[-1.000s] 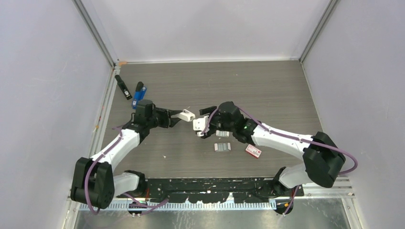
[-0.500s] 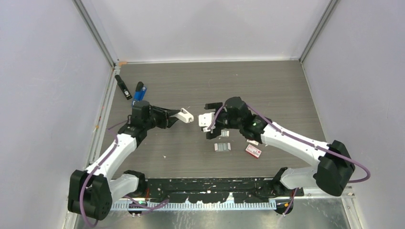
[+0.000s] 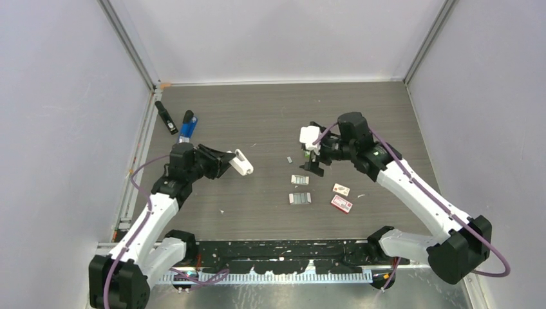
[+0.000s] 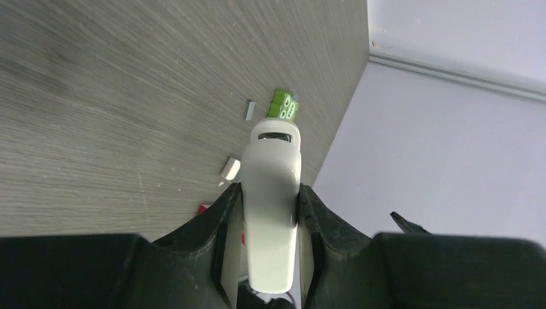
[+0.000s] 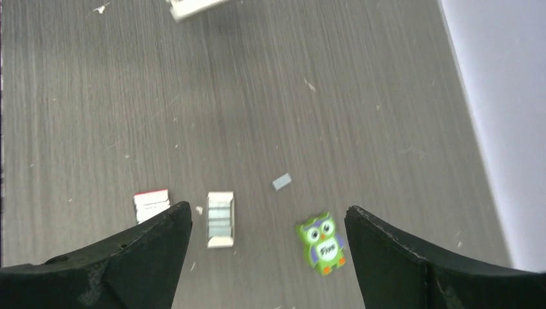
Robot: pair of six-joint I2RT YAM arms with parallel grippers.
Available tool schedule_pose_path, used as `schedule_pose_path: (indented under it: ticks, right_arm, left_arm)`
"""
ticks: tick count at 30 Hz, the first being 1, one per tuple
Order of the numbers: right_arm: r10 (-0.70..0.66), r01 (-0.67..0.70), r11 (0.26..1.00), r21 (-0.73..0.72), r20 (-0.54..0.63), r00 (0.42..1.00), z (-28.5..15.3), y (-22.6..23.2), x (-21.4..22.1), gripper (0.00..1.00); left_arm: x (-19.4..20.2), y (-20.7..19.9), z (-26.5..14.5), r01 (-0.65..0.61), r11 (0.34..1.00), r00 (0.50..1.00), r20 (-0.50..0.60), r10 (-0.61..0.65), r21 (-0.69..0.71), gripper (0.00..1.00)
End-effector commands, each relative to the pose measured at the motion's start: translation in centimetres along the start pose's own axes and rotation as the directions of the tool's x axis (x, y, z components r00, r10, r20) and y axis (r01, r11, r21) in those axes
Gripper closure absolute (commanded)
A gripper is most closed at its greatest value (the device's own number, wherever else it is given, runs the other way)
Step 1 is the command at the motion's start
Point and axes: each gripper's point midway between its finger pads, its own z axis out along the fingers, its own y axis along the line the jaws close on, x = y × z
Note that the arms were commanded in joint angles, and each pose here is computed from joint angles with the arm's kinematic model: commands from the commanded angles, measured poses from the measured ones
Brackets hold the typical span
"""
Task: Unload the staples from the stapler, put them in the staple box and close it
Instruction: Unload the staple at the center of the board.
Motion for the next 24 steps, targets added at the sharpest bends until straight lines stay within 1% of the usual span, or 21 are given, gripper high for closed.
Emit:
schedule_pose_path:
  ticks: [1, 4, 6, 8, 10, 11, 14, 15, 17, 21, 24]
  right_arm:
    - [0.035, -0.046, 0.975, -0.219, -0.056, 0.998, -4.8, 5.4, 1.3, 0.07]
    - [0.107, -0.12, 0.973, -0.196, -0.079, 0.991, -6.9, 5.5, 2.4, 0.07]
    - [0.153, -0.163, 0.975, -0.15, -0.072, 0.986, -8.3, 4.7, 3.0, 0.06]
    - [0.222, -0.222, 0.971, -0.093, -0.02, 0.975, -9.8, 3.3, 2.9, 0.06]
    - [0.278, -0.278, 0.96, -0.028, 0.005, 0.961, -11.4, 2.0, 3.4, 0.06]
    - [0.296, -0.296, 0.955, 0.009, 0.001, 0.955, -12.1, 1.4, 3.8, 0.06]
    - [0.347, -0.342, 0.936, 0.08, -0.061, 0.936, -13.4, 0.3, 5.6, 0.06]
    - [0.392, -0.385, 0.919, 0.091, -0.076, 0.917, -13.9, 0.0, 6.1, 0.06]
    - [0.465, -0.456, 0.882, 0.115, -0.062, 0.883, -15.1, -0.7, 6.3, 0.06]
    - [0.563, -0.561, 0.806, 0.189, 0.047, 0.825, -17.8, -2.4, 5.7, 0.06]
    - [0.622, -0.625, 0.742, 0.243, 0.101, 0.777, -19.4, -3.0, 6.4, 0.06]
  left_arm:
    - [-1.2, -1.4, -1.8, -0.218, 0.972, 0.972, 0.106, 0.209, 0.083, 1.0]
    - [-1.8, -1.1, -2.9, -0.296, 0.952, 0.945, 0.168, 0.28, 0.079, 1.0]
    - [-2.0, -0.9, -3.7, -0.347, 0.934, 0.924, 0.2, 0.325, 0.084, 1.0]
    - [-2.2, -0.6, -4.5, -0.388, 0.918, 0.903, 0.233, 0.362, 0.079, 1.0]
    - [-2.3, -0.6, -5.4, -0.443, 0.894, 0.873, 0.259, 0.413, 0.07, 1.0]
    - [-2.3, -0.6, -5.8, -0.474, 0.878, 0.856, 0.27, 0.44, 0.07, 1.0]
    - [-2.0, -1.0, -6.9, -0.545, 0.833, 0.815, 0.292, 0.501, 0.092, 1.0]
    - [-2.0, -0.9, -7.0, -0.556, 0.826, 0.807, 0.293, 0.512, 0.088, 1.0]
    - [-2.0, -0.7, -7.3, -0.577, 0.813, 0.792, 0.296, 0.534, 0.077, 1.0]
    - [-1.6, -1.1, -7.4, -0.587, 0.803, 0.789, 0.293, 0.54, 0.103, 1.0]
    - [-1.6, -1.4, -7.4, -0.595, 0.796, 0.785, 0.289, 0.548, 0.107, 1.0]
